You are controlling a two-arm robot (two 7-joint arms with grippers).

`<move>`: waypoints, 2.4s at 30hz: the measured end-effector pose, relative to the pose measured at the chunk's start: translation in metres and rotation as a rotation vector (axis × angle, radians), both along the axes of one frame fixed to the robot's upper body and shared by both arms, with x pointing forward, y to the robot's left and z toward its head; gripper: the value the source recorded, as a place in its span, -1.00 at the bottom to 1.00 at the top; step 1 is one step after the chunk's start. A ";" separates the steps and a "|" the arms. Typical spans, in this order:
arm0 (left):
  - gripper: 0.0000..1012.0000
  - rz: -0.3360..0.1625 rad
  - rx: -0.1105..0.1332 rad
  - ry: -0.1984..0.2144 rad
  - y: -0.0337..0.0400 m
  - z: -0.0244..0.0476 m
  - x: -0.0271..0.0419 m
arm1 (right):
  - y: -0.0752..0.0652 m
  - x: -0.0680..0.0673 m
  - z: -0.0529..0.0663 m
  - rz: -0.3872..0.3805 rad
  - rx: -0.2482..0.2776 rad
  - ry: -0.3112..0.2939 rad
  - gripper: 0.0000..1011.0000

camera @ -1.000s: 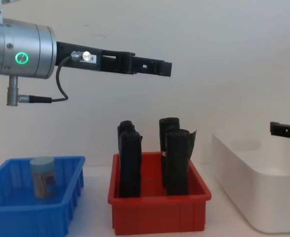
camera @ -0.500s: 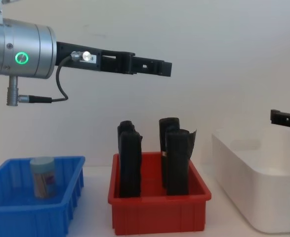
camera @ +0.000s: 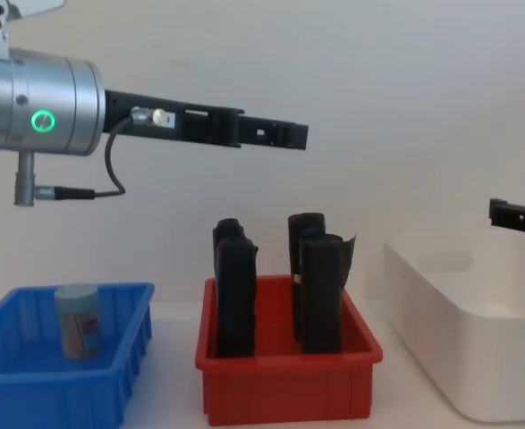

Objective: Pick the cotton swabs from the blue box and place them into the white box.

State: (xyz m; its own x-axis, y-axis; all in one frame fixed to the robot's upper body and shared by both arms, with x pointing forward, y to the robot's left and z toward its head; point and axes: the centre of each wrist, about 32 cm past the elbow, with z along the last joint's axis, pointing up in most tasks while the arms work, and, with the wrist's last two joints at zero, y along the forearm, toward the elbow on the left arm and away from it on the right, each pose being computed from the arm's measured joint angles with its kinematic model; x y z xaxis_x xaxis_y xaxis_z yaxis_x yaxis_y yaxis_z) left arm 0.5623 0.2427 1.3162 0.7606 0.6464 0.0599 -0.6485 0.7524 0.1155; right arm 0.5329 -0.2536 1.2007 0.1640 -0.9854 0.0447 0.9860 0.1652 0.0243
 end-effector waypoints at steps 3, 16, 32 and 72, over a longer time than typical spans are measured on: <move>0.98 0.027 0.008 -0.015 -0.0028 -0.0068 -0.0029 | 0.001 -0.009 -0.002 0.017 -0.001 -0.005 0.98; 0.98 0.157 0.038 -0.097 -0.0161 -0.0421 -0.0204 | 0.007 -0.044 -0.009 0.084 -0.001 -0.020 0.98; 0.98 0.288 0.045 -0.191 -0.0307 -0.0790 -0.0441 | 0.016 -0.086 -0.012 0.170 0.009 -0.034 0.98; 0.98 0.403 0.025 -0.275 -0.0444 -0.1116 -0.0703 | 0.017 -0.084 -0.014 0.190 0.008 -0.031 0.98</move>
State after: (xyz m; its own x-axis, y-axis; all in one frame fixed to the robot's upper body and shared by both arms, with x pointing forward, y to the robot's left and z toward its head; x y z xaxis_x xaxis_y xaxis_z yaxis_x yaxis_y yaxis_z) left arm 0.4920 0.1984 1.2046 0.4039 0.8821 0.2426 -0.8965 0.4344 -0.0868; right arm 0.4486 -0.2366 1.1865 0.3463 -0.9371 0.0445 0.9357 0.3484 0.0563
